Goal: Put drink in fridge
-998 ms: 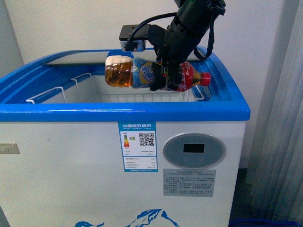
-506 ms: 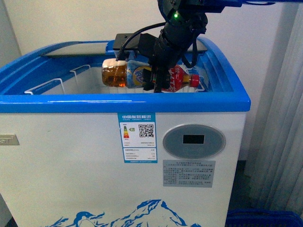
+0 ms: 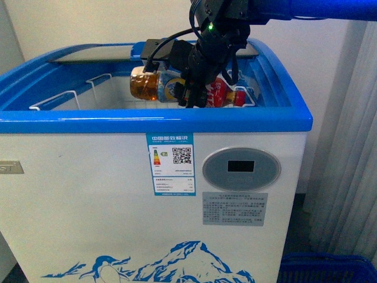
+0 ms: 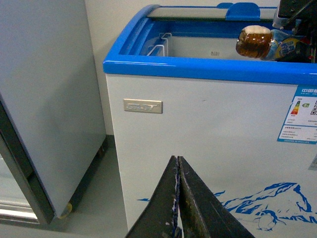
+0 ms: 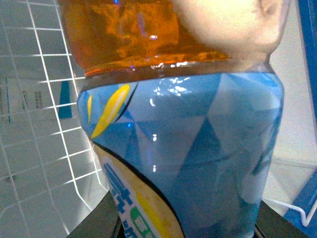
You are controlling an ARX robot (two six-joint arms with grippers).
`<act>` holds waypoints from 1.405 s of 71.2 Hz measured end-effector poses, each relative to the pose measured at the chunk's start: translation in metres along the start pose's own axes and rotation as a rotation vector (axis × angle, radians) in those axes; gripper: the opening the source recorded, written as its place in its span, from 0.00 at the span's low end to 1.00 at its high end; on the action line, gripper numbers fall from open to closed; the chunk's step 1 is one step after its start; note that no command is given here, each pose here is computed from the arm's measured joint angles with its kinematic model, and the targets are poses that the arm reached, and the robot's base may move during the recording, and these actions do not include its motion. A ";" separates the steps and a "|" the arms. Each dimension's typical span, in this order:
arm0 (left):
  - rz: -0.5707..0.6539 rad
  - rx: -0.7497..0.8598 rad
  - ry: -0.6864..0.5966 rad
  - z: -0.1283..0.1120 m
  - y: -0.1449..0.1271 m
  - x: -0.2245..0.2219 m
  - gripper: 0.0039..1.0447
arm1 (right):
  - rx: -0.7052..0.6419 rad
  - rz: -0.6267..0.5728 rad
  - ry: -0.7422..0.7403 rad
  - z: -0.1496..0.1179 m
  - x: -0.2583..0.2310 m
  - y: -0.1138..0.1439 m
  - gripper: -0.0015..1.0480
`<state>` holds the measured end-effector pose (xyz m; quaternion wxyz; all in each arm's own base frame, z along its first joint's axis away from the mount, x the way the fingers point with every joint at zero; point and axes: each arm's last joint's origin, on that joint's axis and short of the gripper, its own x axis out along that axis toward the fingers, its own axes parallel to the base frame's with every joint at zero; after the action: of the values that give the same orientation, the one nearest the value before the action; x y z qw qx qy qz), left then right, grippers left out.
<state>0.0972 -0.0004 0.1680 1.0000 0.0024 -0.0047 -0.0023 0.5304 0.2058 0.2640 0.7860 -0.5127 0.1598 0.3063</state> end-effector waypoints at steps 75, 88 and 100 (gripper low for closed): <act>0.000 0.000 0.000 0.000 0.000 0.000 0.02 | 0.554 -0.178 -0.247 -0.006 -0.151 -0.091 0.93; 0.000 0.000 0.000 0.000 0.000 0.000 0.02 | 0.870 -0.391 -0.268 -0.043 -0.277 -0.079 0.93; 0.000 0.000 0.000 0.000 0.000 0.000 0.02 | 1.062 -0.326 -0.200 -0.081 -0.344 0.020 0.93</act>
<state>0.0972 -0.0004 0.1680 1.0000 0.0024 -0.0047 -0.0023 0.2610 0.0290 0.4096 0.9846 -0.0333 0.1355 0.1054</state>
